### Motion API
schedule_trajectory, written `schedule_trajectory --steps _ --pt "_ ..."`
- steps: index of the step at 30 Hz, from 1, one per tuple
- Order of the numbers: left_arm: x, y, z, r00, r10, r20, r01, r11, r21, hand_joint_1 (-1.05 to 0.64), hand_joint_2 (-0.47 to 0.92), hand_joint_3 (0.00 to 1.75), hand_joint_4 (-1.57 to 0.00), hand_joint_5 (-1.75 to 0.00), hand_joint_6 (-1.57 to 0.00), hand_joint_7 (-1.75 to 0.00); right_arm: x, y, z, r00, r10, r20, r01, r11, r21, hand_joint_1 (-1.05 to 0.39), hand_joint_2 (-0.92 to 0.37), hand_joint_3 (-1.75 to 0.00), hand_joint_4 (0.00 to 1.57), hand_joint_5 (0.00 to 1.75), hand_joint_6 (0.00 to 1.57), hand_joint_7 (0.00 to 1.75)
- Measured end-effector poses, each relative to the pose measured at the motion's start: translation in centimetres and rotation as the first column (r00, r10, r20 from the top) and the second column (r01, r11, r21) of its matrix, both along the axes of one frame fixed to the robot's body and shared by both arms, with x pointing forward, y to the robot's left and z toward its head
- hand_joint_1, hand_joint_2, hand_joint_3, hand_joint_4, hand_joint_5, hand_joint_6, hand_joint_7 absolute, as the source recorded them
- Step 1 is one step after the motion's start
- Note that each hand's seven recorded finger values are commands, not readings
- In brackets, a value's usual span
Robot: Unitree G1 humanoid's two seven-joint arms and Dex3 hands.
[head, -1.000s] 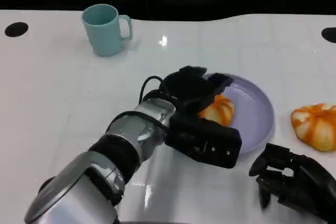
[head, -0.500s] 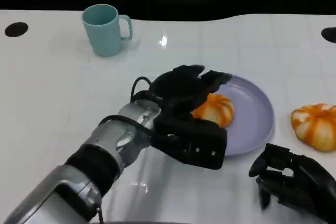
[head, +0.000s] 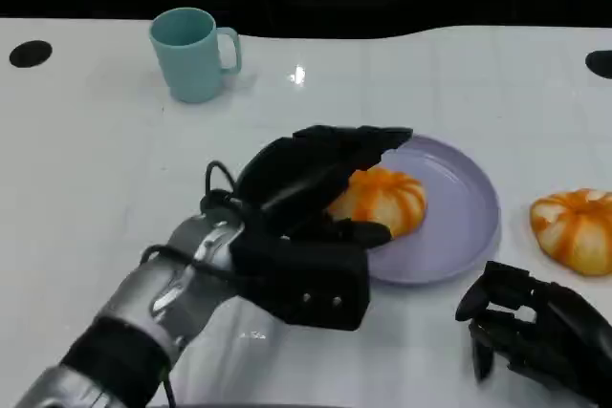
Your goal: Grasp the bread from the table and place it into the plate.
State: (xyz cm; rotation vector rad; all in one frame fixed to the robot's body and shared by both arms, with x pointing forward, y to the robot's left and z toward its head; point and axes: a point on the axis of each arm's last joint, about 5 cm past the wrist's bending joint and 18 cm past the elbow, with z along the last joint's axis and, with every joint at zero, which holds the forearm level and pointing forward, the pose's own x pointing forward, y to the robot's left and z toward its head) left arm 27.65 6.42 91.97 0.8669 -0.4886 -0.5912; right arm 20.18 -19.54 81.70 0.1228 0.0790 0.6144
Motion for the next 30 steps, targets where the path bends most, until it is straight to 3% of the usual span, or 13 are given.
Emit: schedule_trajectory --steps 6,11,13,15,21,30 --pt "-1.1 1.3 -1.1 1.0 0.007 -0.002 -0.008 0.987 -0.161 -0.68 0.92 0.5 -0.45 -0.85 -0.58 -0.26 0.0 -0.1 -0.08 1.0 0.001 0.001 -0.001 1.0 0.002 -0.53 -0.92 -0.27 0.68 1.75 0.67 1.39" --pt "-1.8 2.1 -1.6 1.0 0.011 -0.014 -0.015 0.944 -0.328 -0.64 0.92 0.51 -0.44 -1.08 -0.62 -0.43 0.1 -0.1 -0.11 1.0 0.004 -0.001 -0.004 1.0 0.006 -0.53 -0.92 -0.27 0.68 1.75 0.67 1.39" --pt "-2.2 2.3 -1.9 1.0 0.008 -0.021 -0.015 0.926 -0.376 -0.62 0.92 0.5 -0.45 -1.19 -0.57 -0.72 0.1 -0.1 -0.11 1.0 0.004 -0.001 -0.004 1.0 0.006 -0.53 -0.92 -0.27 0.68 1.75 0.67 1.39" --pt "-2.5 2.6 -2.2 0.999 -0.002 -0.034 -0.013 0.9 -0.436 -0.61 0.92 0.5 -0.47 -1.28 -0.54 -0.92 0.1 -0.1 -0.11 1.0 0.004 -0.002 -0.004 1.0 0.008 -0.53 -0.92 -0.26 0.68 1.75 0.67 1.39" --pt "-3.6 3.6 -3.2 0.997 -0.018 -0.075 -0.028 0.824 -0.565 -0.66 0.92 0.5 -0.5 -1.54 -0.53 -1.3 0.1 -0.1 -0.09 1.0 0.004 -0.009 -0.004 1.0 0.01 -0.53 -0.92 -0.27 0.68 1.75 0.67 1.38" --pt "-5.6 4.8 -4.3 0.969 -0.074 -0.236 -0.125 0.674 -0.728 -0.66 0.92 0.47 -0.56 -1.74 -0.53 -1.49 0.1 -0.1 -0.08 1.0 0.002 -0.027 -0.002 1.0 0.023 -0.53 -0.92 -0.26 0.68 1.75 0.68 1.37"
